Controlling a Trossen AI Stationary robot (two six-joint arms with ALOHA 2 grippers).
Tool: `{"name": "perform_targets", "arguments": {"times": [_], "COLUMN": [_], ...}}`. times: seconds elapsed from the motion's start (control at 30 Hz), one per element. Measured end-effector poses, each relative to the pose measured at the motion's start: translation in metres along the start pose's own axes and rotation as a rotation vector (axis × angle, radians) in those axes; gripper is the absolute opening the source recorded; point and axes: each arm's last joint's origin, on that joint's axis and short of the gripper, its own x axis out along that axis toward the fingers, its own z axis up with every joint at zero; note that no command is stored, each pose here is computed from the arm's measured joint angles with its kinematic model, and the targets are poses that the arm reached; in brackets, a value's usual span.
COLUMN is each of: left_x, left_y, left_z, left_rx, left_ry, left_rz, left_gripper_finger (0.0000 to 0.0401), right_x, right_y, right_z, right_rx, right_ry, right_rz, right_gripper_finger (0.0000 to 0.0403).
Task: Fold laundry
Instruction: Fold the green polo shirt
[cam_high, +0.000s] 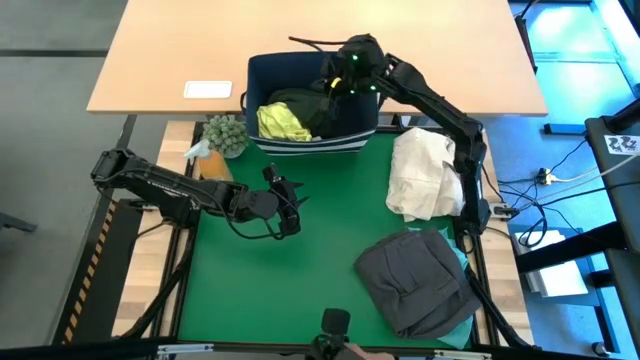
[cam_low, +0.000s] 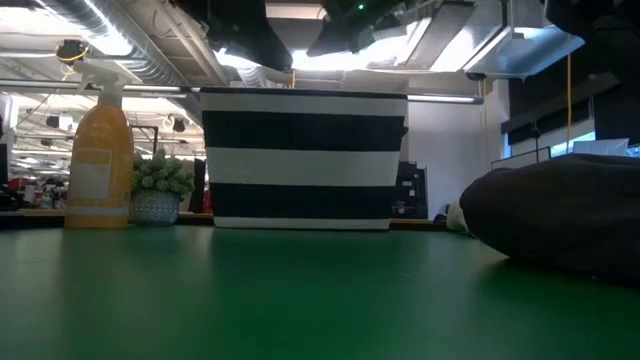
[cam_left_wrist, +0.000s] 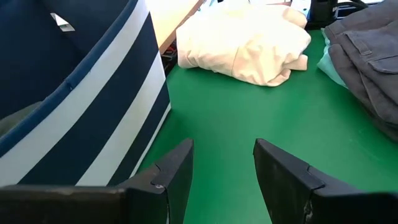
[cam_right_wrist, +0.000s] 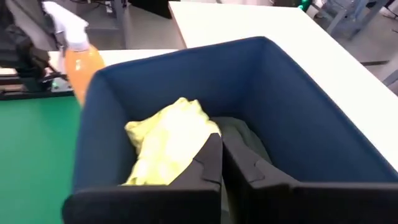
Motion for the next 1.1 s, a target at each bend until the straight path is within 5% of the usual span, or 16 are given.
{"name": "perform_targets", "arguments": {"times": [0.33, 0.83, 0.97, 1.1], "left_x": [0.000, 0.000, 0.000, 0.000], "left_y": [0.000, 0.000, 0.000, 0.001], "left_z": [0.000, 0.000, 0.000, 0.000], "left_rx": [-0.006, -0.006, -0.006, -0.007], "left_ry": [-0.002, -0.001, -0.001, -0.001], "left_rz": [0.000, 0.004, 0.006, 0.007], "left_gripper_finger": [0.0163, 0.0163, 0.0163, 0.0163], "right_x": [0.055, 0.166, 0.170, 0.171], "right_y": [0.001, -0.012, -0.012, -0.013], "right_z": [-0.048, -0.185, -0.190, -0.190], "right_rx": [0.038, 0.225, 0.227, 0.231], "right_ry": [0.170, 0.538, 0.554, 0.547], "right_rz": [0.040, 0.049, 0.038, 0.038], "right_gripper_finger": [0.0036, 0.0302, 0.0312, 0.0266]}}
